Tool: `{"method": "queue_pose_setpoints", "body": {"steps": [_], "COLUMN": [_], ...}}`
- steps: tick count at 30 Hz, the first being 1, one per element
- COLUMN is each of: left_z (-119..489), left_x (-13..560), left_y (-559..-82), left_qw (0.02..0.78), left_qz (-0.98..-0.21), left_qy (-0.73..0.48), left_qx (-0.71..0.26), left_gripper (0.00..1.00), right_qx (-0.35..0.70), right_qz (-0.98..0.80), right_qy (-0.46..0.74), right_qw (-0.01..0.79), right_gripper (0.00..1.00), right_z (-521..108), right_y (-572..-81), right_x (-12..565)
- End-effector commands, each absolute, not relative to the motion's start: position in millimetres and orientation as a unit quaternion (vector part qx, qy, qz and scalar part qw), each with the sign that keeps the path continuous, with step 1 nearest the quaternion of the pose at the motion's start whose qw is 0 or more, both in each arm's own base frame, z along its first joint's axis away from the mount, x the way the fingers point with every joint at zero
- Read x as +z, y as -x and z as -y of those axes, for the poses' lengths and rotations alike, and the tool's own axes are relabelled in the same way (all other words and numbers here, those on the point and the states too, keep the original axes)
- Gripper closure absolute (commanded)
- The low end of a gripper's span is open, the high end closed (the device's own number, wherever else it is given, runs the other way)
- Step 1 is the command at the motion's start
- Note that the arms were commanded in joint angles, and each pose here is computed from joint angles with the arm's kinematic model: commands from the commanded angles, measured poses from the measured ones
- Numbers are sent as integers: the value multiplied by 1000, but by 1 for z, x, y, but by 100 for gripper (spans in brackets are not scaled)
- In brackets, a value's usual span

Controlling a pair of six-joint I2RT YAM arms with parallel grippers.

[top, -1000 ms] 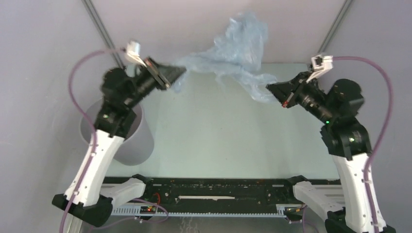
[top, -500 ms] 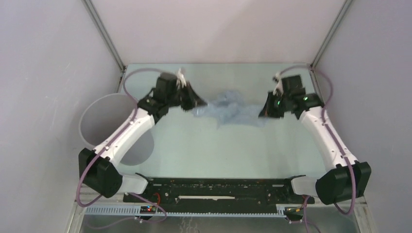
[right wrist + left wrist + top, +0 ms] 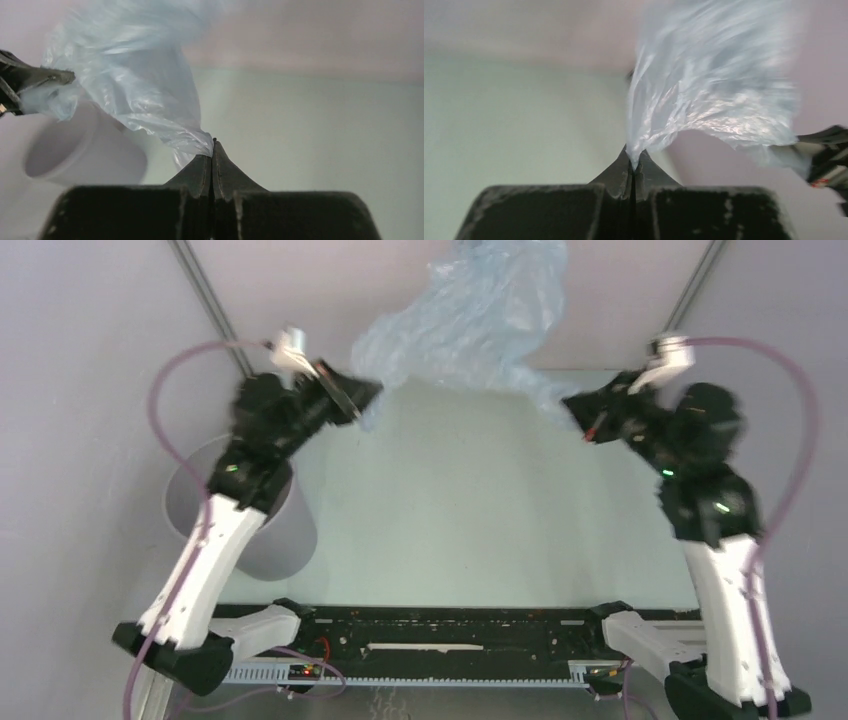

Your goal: Put the trash bags into the trash bin

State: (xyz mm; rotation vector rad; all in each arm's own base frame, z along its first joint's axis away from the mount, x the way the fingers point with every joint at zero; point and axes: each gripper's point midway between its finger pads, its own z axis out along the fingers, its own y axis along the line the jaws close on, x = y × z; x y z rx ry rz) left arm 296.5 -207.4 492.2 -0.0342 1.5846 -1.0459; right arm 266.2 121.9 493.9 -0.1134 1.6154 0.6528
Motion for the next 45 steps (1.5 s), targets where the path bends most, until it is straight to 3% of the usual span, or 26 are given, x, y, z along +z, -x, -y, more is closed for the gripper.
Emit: {"method": "queue_pose_setpoints", "body": {"steps": [1,4,9,11,14,17,19,21,23,25,26,28,30,32,36,39,42,45], "left_z": [191,205,229,243,259,261,255,249,242,231,226,222,221,222,223,241,252,258], "left_x": [210,182,225,278,401,530,582,572,498,385,326,217,174,177,221,295,404,537], "left_y": [-294,-259,-268,-292,-324,-317,-297,-292,-310,-320,-317,-288,-255,-238,-256,-296,-325,-309], "left_qw": [315,301,333,358,427,522,575,593,562,483,438,335,303,317,367,403,464,554], "left_qz": [-899,-895,-871,-848,-783,-692,-644,-649,-713,-794,-826,-878,-892,-884,-858,-832,-775,-672], "left_qy": [97,74,37,15,-12,-55,-82,-83,-40,19,35,57,44,39,28,4,-18,-87], "left_qx": [-289,-320,-360,-390,-452,-496,-499,-469,-418,-369,-352,-338,-332,-341,-358,-382,-429,-483], "left_gripper": [100,100,100,100,100,100,100,100,100,100,100,100,100,100,100,100,100,100], "right_qx": [247,251,260,259,264,270,271,275,279,282,281,289,287,288,286,283,282,285], "right_qz": [-922,-940,-906,-897,-861,-796,-750,-730,-731,-788,-839,-896,-918,-913,-895,-883,-860,-799], "right_qy": [-19,-16,-8,-9,7,31,42,50,47,22,5,-9,-6,7,3,8,16,43], "right_qw": [297,230,335,357,434,541,603,624,621,547,465,338,275,289,341,373,424,528], "right_gripper": [100,100,100,100,100,100,100,100,100,100,100,100,100,100,100,100,100,100], "right_z": [-128,-136,-132,-130,-131,-133,-130,-131,-134,-138,-140,-146,-153,-156,-151,-148,-146,-143], "right_y": [-283,-238,-268,-294,-323,-310,-287,-275,-281,-294,-294,-268,-238,-223,-239,-275,-308,-311], "right_x": [209,155,222,264,377,488,536,540,500,401,321,226,181,180,208,252,336,454]}}
